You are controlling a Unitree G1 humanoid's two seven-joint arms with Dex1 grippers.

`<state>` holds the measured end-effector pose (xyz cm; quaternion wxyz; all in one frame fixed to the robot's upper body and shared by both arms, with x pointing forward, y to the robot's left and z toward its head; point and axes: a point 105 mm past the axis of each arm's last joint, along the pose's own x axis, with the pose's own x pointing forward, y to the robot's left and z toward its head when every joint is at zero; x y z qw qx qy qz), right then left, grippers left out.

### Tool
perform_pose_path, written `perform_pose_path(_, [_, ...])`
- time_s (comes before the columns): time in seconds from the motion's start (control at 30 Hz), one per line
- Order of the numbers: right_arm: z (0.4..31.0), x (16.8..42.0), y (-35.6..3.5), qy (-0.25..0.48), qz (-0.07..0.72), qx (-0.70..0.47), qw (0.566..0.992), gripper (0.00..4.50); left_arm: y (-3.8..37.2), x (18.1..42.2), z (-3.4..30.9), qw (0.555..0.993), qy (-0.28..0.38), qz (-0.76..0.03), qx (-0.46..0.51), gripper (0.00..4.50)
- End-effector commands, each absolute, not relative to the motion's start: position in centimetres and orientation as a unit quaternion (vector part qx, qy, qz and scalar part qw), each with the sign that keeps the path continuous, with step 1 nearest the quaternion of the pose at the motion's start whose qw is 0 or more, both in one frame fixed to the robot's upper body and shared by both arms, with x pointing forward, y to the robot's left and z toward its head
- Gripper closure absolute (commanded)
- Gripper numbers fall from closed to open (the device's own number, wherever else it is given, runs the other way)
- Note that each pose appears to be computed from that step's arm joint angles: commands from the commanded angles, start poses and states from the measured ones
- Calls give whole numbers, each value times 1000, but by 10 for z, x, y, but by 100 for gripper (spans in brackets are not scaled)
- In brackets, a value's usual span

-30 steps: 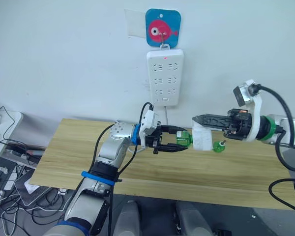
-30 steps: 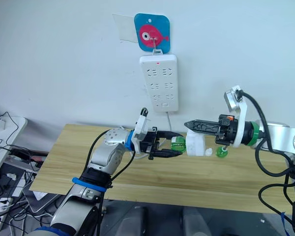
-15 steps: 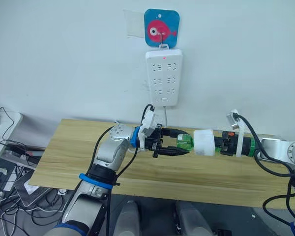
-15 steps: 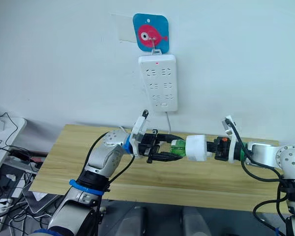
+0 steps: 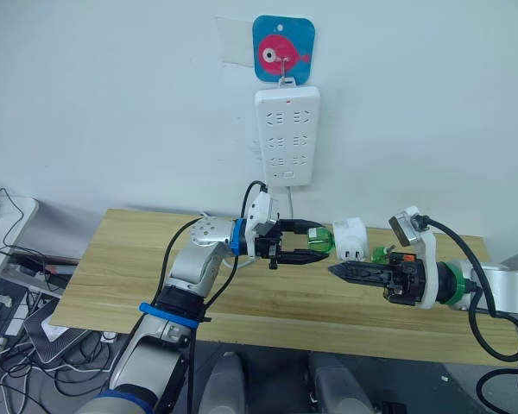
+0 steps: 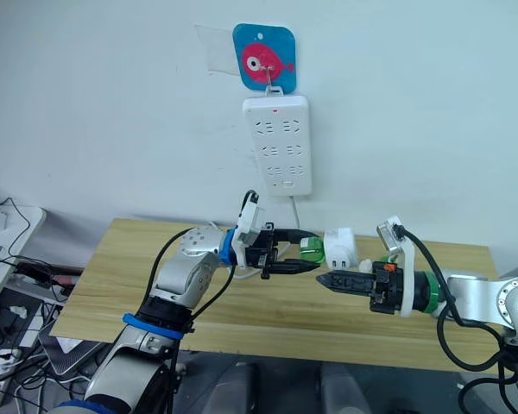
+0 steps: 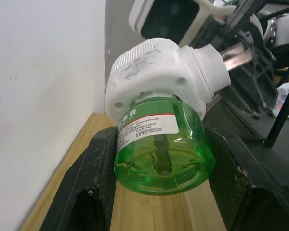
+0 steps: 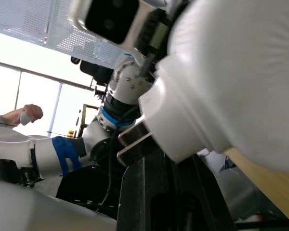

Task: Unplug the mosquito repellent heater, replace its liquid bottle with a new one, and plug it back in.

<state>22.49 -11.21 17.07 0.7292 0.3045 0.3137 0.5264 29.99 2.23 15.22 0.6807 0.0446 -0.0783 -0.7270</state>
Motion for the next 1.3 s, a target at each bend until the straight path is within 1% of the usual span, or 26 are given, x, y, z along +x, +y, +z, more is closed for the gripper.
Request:
perform_pose_path(0.03, [196,227,-109,261,555,317,723,442,19,295,149,664,-76,-741,64,224])
perform_pose_path(0.23, [205,236,-110,237,552,321,732,442,18,289,141,646,-60,-758,73,224])
perform_pose_path(0.43, [221,252,-110,206,541,326,748,442,23,281,128,626,-33,-774,90,224])
perform_pose_path(0.73, [220,261,-107,204,518,332,761,442,21,278,130,622,-34,-777,87,224])
perform_pose_path(0.83, [220,258,-107,208,522,322,762,442,22,279,131,628,-32,-773,80,224])
perform_pose_path(0.93, [222,247,-110,213,538,294,761,442,25,284,132,642,-24,-764,63,224])
perform_pose_path(1.0, [226,243,-119,210,535,275,770,442,29,286,134,645,-20,-762,49,224])
perform_pose_path(1.03, [229,242,-128,210,526,260,782,442,33,287,135,647,-17,-761,38,224])
perform_pose_path(1.1, [230,240,-142,212,507,229,804,406,40,288,136,650,-11,-759,26,224])
perform_pose_path(1.13, [228,240,-147,211,499,212,813,379,43,289,135,652,-8,-758,24,224])
perform_pose_path(1.17, [224,239,-151,210,494,180,824,344,46,290,134,654,-3,-756,21,224])
perform_pose_path(1.2, [212,238,-157,204,487,118,841,316,51,292,134,659,3,-752,16,224])
perform_pose_path(1.23, [205,235,-161,202,489,67,846,278,55,294,134,663,6,-748,13,224])
perform_pose_path(1.3, [188,228,-165,188,506,-2,842,203,58,296,135,666,8,-746,8,224])
